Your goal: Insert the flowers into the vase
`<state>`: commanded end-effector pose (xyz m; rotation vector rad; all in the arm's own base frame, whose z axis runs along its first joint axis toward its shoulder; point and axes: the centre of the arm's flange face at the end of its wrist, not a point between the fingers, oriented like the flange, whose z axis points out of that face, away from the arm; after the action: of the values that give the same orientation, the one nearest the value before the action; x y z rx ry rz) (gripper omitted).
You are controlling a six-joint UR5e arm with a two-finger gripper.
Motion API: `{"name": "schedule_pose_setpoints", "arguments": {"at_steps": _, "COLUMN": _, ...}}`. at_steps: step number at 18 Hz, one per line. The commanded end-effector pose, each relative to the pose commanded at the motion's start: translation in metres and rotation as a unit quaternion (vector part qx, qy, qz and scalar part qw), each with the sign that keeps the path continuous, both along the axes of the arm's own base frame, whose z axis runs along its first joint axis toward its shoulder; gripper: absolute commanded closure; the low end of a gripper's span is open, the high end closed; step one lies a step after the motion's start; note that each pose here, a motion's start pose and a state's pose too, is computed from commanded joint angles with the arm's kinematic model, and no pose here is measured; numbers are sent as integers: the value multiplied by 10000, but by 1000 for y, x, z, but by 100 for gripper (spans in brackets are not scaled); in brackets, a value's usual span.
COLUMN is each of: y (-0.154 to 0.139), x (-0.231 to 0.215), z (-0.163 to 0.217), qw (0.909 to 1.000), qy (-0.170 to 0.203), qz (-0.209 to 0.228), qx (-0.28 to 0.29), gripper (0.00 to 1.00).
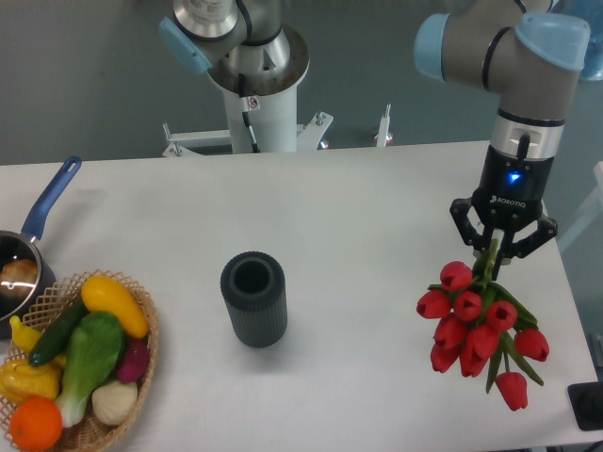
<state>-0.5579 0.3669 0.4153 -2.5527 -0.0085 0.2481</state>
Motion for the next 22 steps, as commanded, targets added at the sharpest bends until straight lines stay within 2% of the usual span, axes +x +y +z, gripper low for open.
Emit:
{"name": "schedule_pose_setpoints", "arguments": {"at_steps": 4, "y": 3, "x": 1, "z": 0, "qw": 10000, "qy": -19, "qz": -41, "qx": 60, "gripper": 79}}
{"name": "schedule_pose_setpoints", "arguments": {"at_steps": 6, "y": 4, "x": 2, "z": 2, "qw": 9995, "qy": -92, "qz": -117, "qx": 290, "gripper": 79}}
{"name": "schedule_pose_setpoints", "arguments": {"at_steps": 11, "y": 20, "x": 6, "z": 4, "qw": 9971, "qy": 27, "qz": -330, "qx": 688, "gripper": 79}}
{"name": "schedule_pose_setpoints", "arguments": {"at_steps": 14, "y": 28, "x": 12, "z": 11, "qw": 9898, "qy": -168, "qz": -594, "qx": 1287, "gripper": 79}}
{"name": "schedule_pose_setpoints", "arguments": {"at_steps": 18, "y": 35, "x": 23, "z": 20, "qw": 9835, "qy": -289, "qz": -748, "qx": 1622, "gripper": 79}}
{"name": "schedule_pose_setpoints", "arguments": {"at_steps": 22, "y": 43, "x": 43, "z": 35, "qw": 9691, "qy": -497, "qz": -1034, "qx": 2183, "gripper": 79}}
